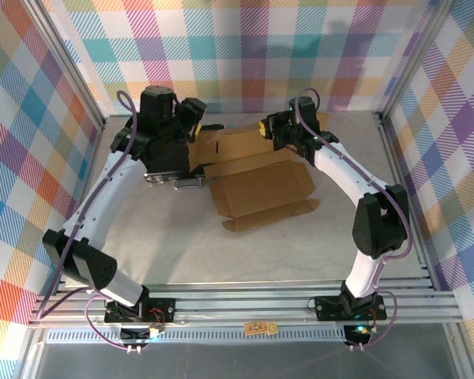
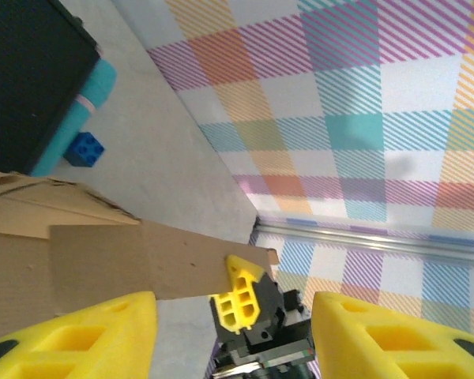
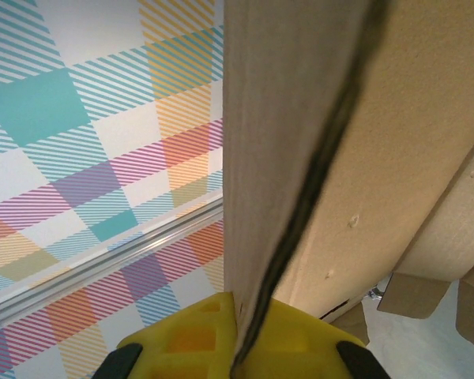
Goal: Fold the paper box
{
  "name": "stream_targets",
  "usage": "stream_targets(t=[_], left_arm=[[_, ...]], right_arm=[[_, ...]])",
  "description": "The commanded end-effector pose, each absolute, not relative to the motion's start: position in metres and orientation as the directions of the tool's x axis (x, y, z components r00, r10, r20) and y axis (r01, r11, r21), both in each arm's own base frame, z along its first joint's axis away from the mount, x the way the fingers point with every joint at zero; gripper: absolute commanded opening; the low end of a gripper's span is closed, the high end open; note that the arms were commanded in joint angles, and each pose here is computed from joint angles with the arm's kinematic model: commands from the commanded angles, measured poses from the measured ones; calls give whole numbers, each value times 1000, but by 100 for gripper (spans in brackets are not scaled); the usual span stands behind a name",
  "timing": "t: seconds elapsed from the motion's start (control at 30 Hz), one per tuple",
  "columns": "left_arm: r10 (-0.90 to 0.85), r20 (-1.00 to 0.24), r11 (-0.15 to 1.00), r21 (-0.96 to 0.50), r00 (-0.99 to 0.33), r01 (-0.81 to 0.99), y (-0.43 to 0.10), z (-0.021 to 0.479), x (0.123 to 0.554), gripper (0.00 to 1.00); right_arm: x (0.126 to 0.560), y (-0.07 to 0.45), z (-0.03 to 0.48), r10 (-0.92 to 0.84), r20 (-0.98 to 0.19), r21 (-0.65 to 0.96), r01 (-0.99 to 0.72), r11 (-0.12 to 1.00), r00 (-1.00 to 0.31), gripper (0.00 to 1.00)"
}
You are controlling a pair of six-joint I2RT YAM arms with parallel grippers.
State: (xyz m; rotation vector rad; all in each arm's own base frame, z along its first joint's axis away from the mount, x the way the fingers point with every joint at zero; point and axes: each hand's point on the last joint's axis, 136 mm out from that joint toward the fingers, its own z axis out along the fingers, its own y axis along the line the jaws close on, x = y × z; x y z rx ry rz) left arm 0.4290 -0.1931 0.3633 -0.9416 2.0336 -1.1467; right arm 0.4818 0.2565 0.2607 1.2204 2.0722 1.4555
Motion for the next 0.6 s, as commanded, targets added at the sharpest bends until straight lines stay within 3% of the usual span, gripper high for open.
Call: stream_targets(t=[0.0, 0.23, 0.47, 0.57], left_arm=[[-761, -110, 391, -864, -640, -317, -222, 334, 440, 53], [-722, -87, 414, -850, -687, -327, -253, 315, 446, 53], [-728, -93, 446, -816, -679, -367, -253, 300, 435, 53], [-729, -79, 428, -828, -680, -362, -257, 296, 440, 36]], right_arm=[[480, 252, 282, 796, 192, 902, 422, 87, -574, 0], [480, 248, 286, 802, 193, 904, 421, 79, -565, 0], [480, 244, 286, 805, 190, 904, 420, 80, -563, 0], [478, 246, 286, 799, 196, 903, 422, 79, -568, 0]])
